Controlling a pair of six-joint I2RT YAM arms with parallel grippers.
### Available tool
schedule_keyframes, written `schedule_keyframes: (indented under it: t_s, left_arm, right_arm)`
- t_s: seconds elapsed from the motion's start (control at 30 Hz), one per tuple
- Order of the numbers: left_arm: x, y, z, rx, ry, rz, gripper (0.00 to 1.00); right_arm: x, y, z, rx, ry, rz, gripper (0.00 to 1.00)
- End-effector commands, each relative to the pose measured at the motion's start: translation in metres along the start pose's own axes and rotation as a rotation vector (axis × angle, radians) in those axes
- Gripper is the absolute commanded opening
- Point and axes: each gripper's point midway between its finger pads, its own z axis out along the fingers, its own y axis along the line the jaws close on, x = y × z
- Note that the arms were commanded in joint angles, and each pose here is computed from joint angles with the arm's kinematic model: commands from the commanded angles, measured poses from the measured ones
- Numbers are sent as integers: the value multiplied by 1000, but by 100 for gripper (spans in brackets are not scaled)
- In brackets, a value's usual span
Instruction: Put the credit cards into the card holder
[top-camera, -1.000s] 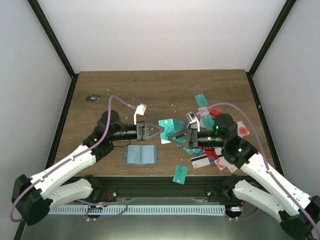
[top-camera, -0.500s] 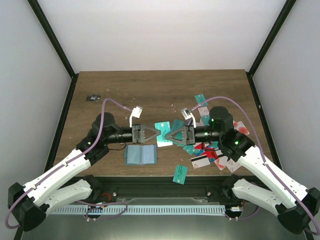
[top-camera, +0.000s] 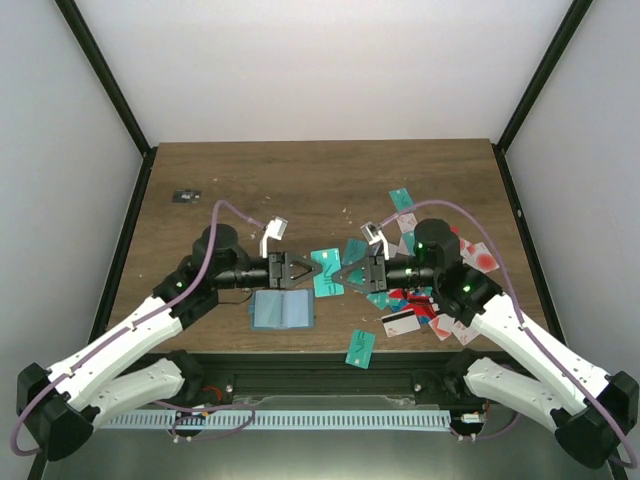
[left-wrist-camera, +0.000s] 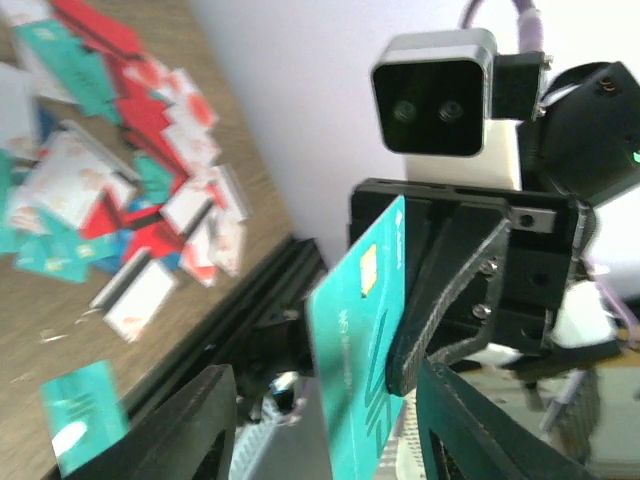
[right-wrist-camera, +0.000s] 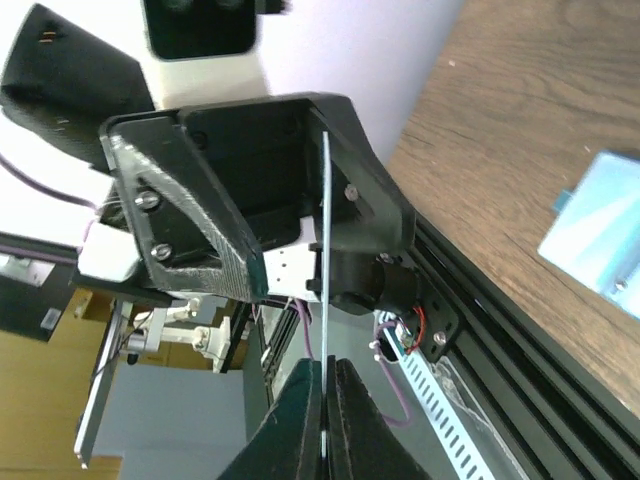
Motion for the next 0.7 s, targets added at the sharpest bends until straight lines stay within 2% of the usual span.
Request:
schedule_keyframes:
  t_s: [0.0, 0.1, 0.27, 0.4, 0.67]
  left_arm:
    - [5, 55, -13, -310, -4, -25, 56]
    - [13, 95, -30, -514, -2, -64, 55]
    - [20, 145, -66, -776, -18, -128, 47]
    - [21, 172, -85, -871, -23, -170, 42]
    - [31, 220, -100, -969, 52, -261, 39]
  right_arm:
    - [5, -33, 6, 62, -19, 89, 1]
    - [11, -60, 12, 106, -22, 164, 1]
    - [25, -101, 29, 151, -4, 263, 1]
    - [41, -123, 58, 171, 72, 309, 1]
    - [48, -156, 107, 186, 189, 352, 1]
